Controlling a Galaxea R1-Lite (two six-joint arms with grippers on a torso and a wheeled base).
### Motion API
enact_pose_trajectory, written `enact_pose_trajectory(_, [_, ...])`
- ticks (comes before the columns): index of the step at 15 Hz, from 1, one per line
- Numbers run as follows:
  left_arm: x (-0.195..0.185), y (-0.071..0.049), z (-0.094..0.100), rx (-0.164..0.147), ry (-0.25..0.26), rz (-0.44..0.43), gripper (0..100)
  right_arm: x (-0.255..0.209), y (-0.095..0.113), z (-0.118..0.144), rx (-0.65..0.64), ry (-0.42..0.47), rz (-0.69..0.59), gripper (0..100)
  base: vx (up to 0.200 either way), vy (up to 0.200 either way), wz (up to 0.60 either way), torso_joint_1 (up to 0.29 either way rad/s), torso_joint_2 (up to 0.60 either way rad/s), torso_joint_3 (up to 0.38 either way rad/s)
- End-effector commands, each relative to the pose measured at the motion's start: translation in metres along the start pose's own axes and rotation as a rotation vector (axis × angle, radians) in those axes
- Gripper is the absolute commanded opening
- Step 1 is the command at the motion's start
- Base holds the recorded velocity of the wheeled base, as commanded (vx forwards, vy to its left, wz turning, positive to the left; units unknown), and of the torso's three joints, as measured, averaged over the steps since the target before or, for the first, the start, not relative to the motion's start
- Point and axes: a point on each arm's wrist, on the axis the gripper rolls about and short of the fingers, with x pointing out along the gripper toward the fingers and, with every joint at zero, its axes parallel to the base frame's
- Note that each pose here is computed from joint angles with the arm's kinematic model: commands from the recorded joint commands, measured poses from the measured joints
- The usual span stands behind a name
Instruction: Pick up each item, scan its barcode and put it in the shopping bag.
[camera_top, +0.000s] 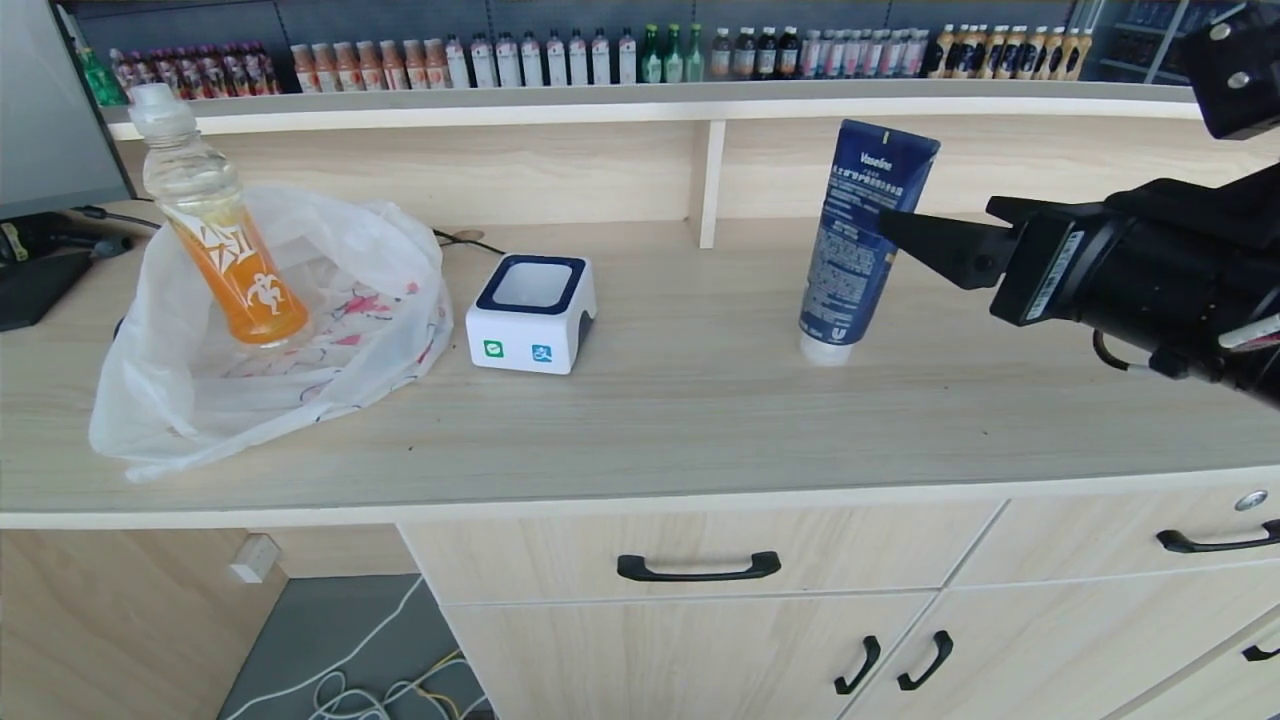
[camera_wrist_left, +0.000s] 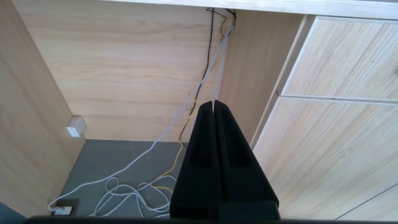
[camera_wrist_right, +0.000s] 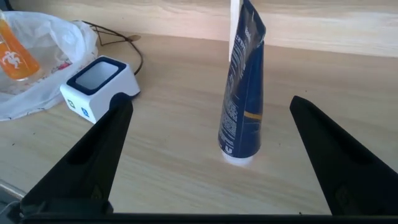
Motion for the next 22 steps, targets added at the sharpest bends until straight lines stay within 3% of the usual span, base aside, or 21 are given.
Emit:
enact_pose_trajectory(1, [0.000, 0.000, 0.000, 0.000, 0.000, 0.000, 0, 0.012, -0.003, -0.006, -0.004, 0.020, 0.005, 100, 0.000, 0.000, 0.00, 0.000, 0.00, 0.000])
enact_pose_trajectory(15, [0.000, 0.000, 0.000, 0.000, 0.000, 0.000, 0, 0.082, -0.047, -0.041, -0.027, -0.013, 0.022, 100, 0.000, 0.000, 0.00, 0.000, 0.00, 0.000])
enact_pose_trajectory(22, [0.000, 0.000, 0.000, 0.000, 0.000, 0.000, 0, 0.098, -0.049, -0.052, -0.030, -0.032, 0.021, 100, 0.000, 0.000, 0.00, 0.000, 0.00, 0.000])
